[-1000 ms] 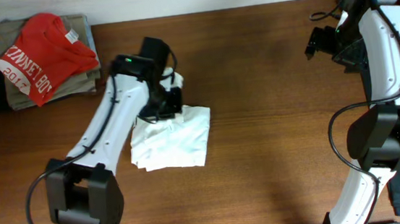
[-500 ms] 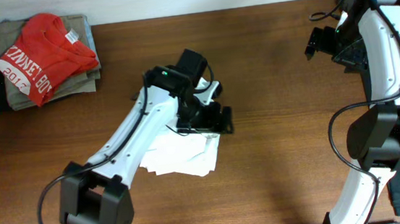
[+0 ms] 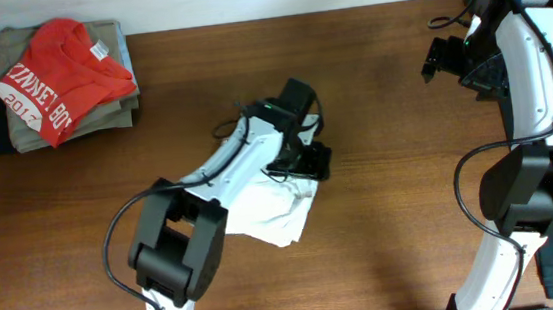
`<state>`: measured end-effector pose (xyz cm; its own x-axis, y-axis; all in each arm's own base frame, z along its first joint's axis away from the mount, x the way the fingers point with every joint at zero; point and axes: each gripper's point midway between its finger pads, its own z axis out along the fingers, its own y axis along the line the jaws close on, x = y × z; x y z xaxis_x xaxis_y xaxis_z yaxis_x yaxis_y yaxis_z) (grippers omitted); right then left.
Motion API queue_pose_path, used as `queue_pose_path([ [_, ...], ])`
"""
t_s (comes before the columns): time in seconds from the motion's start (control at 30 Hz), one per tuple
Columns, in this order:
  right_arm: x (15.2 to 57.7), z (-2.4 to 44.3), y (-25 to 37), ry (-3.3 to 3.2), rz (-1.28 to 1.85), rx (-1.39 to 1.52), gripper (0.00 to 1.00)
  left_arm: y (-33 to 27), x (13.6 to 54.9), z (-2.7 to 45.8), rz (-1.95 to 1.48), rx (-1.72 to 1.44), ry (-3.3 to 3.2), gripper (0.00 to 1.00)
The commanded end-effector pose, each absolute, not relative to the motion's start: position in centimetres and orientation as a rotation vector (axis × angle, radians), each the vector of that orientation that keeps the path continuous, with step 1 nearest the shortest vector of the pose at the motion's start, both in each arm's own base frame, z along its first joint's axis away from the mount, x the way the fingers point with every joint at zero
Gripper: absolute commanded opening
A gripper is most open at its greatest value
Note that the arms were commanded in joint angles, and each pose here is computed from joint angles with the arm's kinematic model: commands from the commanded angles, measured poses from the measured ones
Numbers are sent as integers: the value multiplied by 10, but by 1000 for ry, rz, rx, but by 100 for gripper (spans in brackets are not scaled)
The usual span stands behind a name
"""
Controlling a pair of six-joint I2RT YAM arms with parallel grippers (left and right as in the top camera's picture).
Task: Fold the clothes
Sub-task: 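Grasp the folded white shirt with the left gripper and lift it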
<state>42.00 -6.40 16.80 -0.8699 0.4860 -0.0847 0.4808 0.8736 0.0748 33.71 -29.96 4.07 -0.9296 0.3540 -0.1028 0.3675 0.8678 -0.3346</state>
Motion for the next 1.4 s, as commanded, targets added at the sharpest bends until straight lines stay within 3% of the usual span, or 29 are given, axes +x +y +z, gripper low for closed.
queue_pose_path([
  [0.0, 421, 176, -63, 2924, 78, 750, 99, -328, 310, 43, -704, 663, 3022, 76],
  [0.1, 421, 176, -63, 2924, 78, 750, 99, -328, 322, 105, -707, 703, 2926, 80],
  [0.2, 421, 176, -63, 2924, 78, 750, 99, -243, 381, 172, -415, 549, 2851, 99],
  [0.27, 421, 176, -63, 2924, 78, 750, 99, -189, 412, 178, -378, 451, 2836, 99],
  [0.33, 421, 176, -63, 2924, 78, 750, 99, -116, 433, 153, -497, 282, 2897, 99],
  [0.5, 421, 176, -63, 2924, 78, 750, 99, -90, 429, 94, -1239, 256, 2827, 99],
  [0.6, 421, 176, -63, 2924, 78, 750, 99, -109, 406, 51, -1431, 333, 2892, 99],
  [0.9, 421, 176, -63, 2924, 78, 750, 99, -187, 349, -4, -1565, 525, 3114, 99],
  [0.93, 421, 176, -63, 2924, 77, 750, 99, -188, 349, -4, -1562, 530, 3113, 89],
  [0.97, 421, 176, -63, 2924, 78, 750, 99, -188, 351, -5, -1555, 536, 3106, 68],
  [1.0, 421, 176, -63, 2924, 78, 750, 99, -187, 352, -6, -1549, 509, 3117, 40],
  [1.07, 421, 176, -63, 2924, 78, 750, 99, -187, 355, -7, -1537, 468, 3128, 2],
  [1.13, 421, 176, -63, 2924, 78, 750, 99, -182, 361, -9, -1495, 410, 3158, 0],
  [1.2, 421, 176, -63, 2924, 78, 750, 99, -155, 395, -3, -1267, 343, 3179, 1],
  [1.37, 421, 176, -63, 2924, 78, 750, 99, -66, 522, 64, -833, 144, 2861, 1],
])
